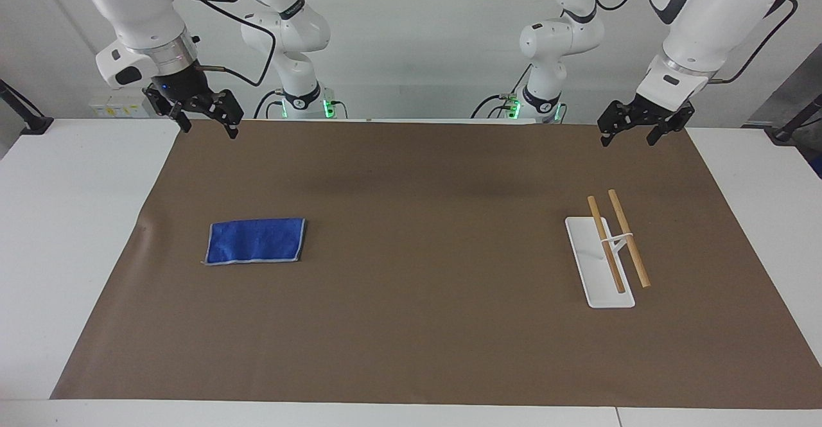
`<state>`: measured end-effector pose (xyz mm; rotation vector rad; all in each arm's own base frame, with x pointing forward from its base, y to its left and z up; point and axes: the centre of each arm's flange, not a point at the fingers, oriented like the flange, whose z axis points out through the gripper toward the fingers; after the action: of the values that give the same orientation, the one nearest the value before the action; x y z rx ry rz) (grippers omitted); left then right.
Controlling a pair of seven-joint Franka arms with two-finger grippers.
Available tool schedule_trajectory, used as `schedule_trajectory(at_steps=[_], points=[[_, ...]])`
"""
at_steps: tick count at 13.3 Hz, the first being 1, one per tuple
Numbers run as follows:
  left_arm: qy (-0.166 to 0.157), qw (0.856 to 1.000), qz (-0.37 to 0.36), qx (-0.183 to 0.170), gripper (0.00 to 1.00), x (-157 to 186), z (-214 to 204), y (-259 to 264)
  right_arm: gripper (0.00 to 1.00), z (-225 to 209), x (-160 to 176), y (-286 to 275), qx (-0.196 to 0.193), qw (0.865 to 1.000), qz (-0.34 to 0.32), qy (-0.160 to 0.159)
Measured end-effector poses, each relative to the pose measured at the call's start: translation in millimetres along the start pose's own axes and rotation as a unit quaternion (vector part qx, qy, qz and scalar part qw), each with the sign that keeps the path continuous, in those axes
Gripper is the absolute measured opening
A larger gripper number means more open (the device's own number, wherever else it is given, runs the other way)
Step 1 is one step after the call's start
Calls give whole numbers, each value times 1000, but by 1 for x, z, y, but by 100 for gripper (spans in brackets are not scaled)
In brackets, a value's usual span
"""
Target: Right arm passes towel to left arm to hang
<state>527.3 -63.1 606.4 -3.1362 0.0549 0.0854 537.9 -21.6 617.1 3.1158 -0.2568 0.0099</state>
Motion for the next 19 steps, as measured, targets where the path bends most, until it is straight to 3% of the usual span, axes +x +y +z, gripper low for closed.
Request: schedule_trajectory(at_steps=[9,16,19], points=[[-1,1000,1,0,100,0,0,1,100,88,5,20,3,999,-32,43],[-1,1000,2,0,100,0,0,2,100,179,10,19,1,996,-88,29],[-1,1000,2,0,100,0,0,2,100,221,23,21,0,994,-100,39]])
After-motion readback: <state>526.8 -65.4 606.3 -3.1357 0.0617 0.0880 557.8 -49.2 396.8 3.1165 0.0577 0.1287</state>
